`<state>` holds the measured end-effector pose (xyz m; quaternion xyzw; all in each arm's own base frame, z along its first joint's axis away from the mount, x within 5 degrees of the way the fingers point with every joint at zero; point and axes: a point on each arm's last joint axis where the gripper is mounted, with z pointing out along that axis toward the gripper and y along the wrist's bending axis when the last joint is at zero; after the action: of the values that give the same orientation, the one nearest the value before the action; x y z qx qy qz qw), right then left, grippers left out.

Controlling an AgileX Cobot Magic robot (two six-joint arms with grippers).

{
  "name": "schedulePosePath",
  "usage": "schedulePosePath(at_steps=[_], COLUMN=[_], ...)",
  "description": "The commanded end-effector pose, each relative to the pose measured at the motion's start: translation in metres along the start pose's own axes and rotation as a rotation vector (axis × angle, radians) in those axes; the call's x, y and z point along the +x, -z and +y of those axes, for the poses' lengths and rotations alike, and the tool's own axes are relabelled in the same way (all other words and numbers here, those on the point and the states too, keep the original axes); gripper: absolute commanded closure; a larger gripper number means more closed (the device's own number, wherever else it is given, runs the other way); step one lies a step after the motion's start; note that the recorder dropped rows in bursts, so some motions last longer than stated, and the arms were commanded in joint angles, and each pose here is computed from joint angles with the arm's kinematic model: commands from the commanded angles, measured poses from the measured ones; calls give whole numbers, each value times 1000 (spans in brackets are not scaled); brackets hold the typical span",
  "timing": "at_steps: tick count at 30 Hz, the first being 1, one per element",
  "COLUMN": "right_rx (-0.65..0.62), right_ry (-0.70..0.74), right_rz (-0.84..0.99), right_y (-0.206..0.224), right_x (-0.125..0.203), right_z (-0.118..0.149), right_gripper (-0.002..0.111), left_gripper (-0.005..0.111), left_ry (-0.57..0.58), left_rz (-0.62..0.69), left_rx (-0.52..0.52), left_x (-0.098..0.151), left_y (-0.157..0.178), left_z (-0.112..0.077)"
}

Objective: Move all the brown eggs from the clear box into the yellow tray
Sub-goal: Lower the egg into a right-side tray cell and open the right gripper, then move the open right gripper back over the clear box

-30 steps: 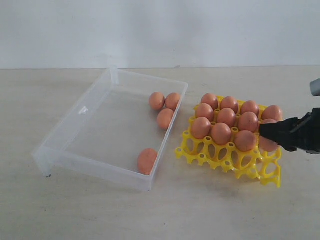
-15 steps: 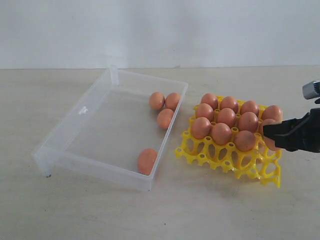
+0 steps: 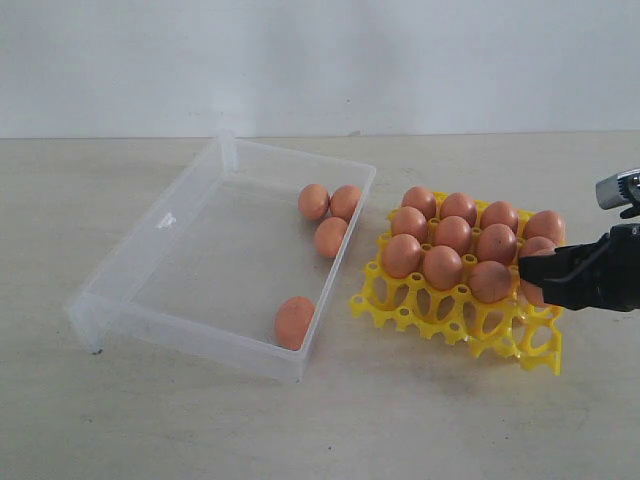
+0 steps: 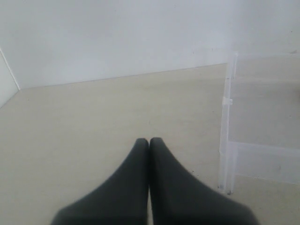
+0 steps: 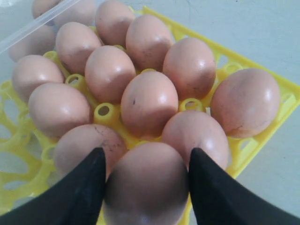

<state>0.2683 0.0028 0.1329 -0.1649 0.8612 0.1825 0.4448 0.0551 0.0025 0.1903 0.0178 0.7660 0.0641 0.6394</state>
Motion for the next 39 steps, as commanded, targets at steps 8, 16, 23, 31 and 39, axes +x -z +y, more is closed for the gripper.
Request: schedulePosePath(at_steps=[8, 16, 23, 31, 39], right_rx=[3, 1, 5, -36, -47], right_ry=[-3, -25, -31, -76, -18], right_rz=[-11, -12, -80, -279, -366], right_y=[0, 0, 10, 54, 90], right_x=[-2, -3, -18, -62, -88], right_z=[0, 0, 4, 30, 71], right_gripper=[55, 55, 56, 90, 108], left_gripper=[111, 111, 111, 111, 111], left_ry=[13, 13, 13, 13, 13], left_rz=[-6, -6, -6, -6, -7], left_rx=[0, 0, 0, 0, -2], left_x=[0, 0, 0, 0, 0], left_y=[0, 0, 0, 0, 0], left_z=[0, 0, 0, 0, 0])
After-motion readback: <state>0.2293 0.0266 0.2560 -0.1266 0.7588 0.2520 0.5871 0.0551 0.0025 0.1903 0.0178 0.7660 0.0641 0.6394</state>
